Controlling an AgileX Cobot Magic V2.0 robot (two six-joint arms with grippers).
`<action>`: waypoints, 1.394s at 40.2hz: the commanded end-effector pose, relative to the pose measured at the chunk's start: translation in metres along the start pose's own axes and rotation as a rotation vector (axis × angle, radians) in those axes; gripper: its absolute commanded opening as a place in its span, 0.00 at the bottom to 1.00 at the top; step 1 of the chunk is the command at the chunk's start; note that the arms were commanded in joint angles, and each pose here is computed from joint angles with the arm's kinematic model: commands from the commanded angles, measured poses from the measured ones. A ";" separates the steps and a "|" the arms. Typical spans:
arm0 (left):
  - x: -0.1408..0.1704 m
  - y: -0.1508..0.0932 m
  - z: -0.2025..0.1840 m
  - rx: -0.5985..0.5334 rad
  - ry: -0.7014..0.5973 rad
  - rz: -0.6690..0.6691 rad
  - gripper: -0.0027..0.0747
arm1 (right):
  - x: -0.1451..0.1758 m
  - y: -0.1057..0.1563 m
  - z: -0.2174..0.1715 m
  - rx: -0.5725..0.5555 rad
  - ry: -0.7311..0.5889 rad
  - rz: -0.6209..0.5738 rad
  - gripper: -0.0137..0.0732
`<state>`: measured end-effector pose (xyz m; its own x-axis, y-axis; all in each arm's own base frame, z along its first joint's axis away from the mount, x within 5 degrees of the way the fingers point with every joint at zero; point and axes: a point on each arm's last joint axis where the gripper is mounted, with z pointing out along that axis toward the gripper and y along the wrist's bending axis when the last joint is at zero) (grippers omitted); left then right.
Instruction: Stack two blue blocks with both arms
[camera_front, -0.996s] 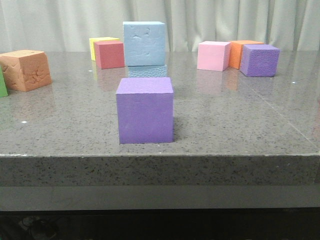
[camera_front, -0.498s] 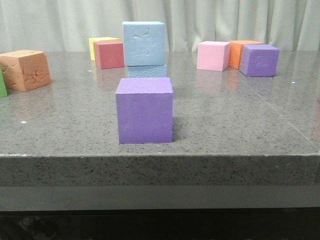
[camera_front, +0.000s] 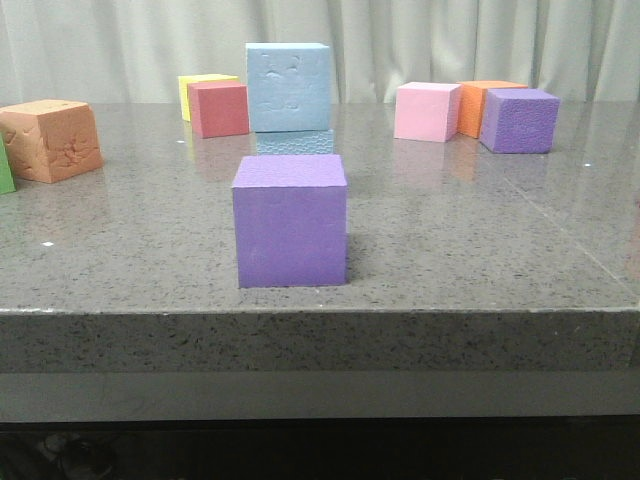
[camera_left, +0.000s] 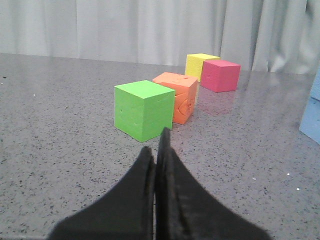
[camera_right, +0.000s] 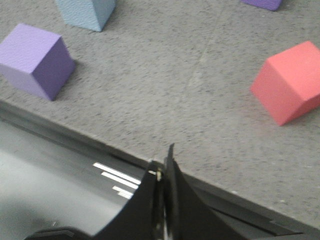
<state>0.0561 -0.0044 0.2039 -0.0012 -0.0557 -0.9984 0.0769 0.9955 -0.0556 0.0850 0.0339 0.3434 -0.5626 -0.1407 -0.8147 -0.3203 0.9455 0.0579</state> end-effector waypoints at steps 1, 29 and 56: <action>0.003 0.001 0.000 0.000 -0.070 -0.010 0.01 | -0.001 -0.009 -0.004 0.072 -0.205 0.021 0.08; 0.003 0.001 0.000 0.000 -0.070 -0.010 0.01 | 0.128 -0.028 0.042 0.284 -0.797 0.073 0.08; 0.003 0.001 0.000 0.000 -0.070 -0.010 0.01 | 0.127 -0.029 0.041 0.287 -0.816 0.100 0.08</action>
<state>0.0561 -0.0044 0.2041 0.0006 -0.0558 -0.9984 0.0769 0.9955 -0.0556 0.0567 0.0018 0.2036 0.0568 0.1057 -0.9928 -0.0367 0.9939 0.1037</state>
